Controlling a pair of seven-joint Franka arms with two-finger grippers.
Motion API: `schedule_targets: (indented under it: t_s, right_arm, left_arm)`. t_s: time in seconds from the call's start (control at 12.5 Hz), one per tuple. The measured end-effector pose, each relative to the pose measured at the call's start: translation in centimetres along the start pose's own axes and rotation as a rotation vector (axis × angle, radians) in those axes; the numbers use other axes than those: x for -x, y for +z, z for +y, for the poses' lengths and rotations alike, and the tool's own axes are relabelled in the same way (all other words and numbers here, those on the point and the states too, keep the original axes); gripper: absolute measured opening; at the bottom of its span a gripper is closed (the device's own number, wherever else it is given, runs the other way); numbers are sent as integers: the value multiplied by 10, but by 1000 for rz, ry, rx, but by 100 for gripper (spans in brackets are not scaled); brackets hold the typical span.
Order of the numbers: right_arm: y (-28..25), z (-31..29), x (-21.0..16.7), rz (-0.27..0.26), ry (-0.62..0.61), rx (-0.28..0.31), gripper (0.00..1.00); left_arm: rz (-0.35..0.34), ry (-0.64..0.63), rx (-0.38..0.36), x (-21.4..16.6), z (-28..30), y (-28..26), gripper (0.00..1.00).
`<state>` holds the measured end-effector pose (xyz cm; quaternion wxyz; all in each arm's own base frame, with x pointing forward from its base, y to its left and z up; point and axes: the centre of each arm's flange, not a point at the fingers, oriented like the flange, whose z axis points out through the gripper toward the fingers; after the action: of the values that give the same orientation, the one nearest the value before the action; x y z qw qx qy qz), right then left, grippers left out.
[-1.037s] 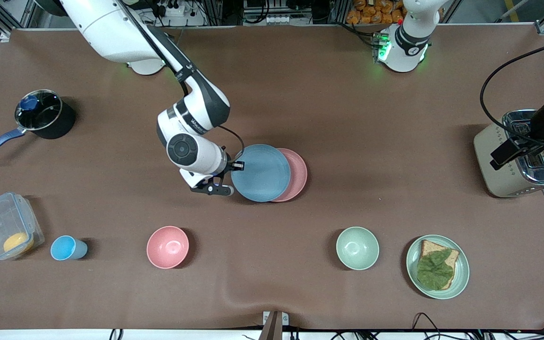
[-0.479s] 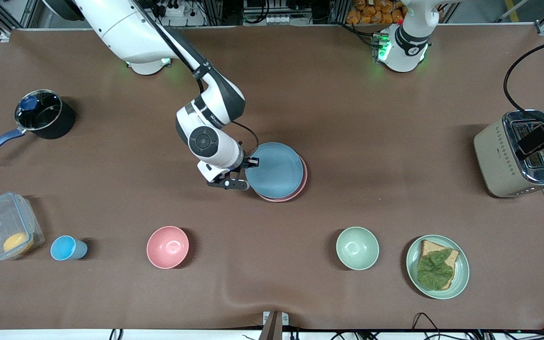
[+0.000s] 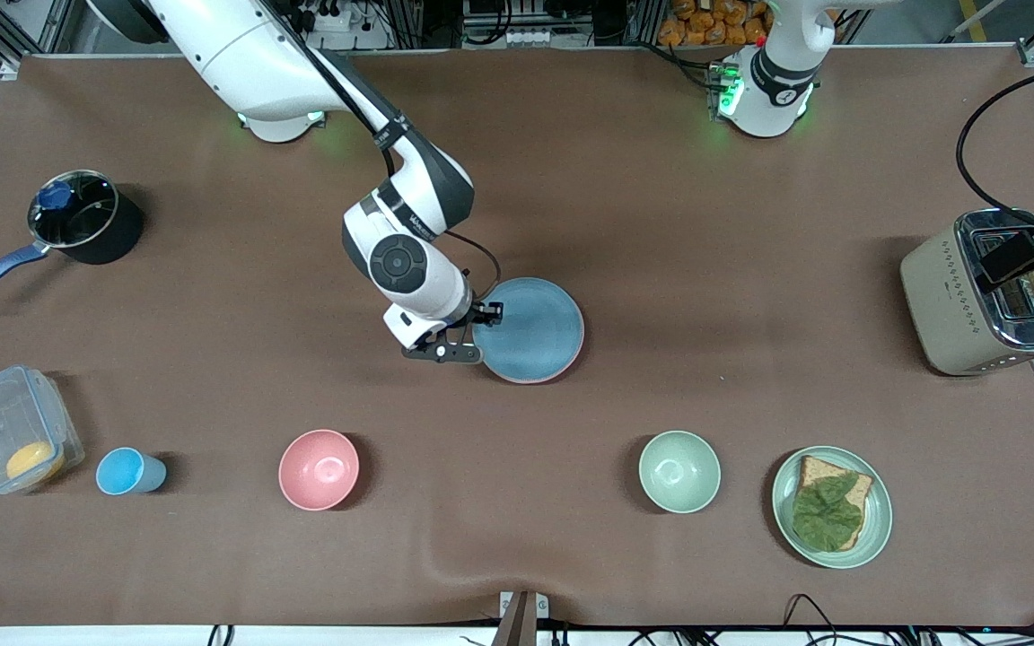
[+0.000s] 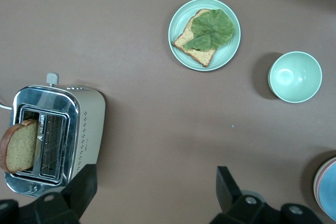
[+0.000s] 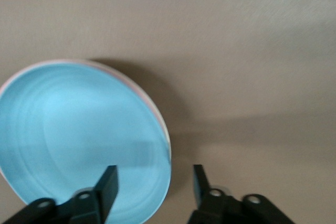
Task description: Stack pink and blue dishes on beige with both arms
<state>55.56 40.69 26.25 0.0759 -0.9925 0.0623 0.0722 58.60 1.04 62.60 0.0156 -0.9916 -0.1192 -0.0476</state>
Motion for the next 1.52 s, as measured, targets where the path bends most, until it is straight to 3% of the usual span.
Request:
schedule_targets:
  t_s: [0.16,0.24,0.48,0.72,1.04,1.2,1.52]
  right_arm:
    - [-24,22,-20,-4,25,10,95]
    - [-39,36,-29,-9,6,18,100]
    - [-91,109,-58,-68,-82,61,100]
    - [-149,213,-91,-76,-119,83,100]
    - [-218,293,-75,-27,-299,133,100]
    - [-260,331,-56,12,-364,148,100]
    - [-332,325,-9,108,-332,183,100]
  left_arm:
    - [-3,4,3,1,2,0,100]
    - [-3,5,3,1,3,0,100]
    - [-5,6,3,1,3,1,100]
    - [-5,7,4,1,4,1,100]
    - [-10,24,7,4,11,1,100]
    - [-47,67,5,14,33,3,100]
    - [-67,179,7,26,52,-1,100]
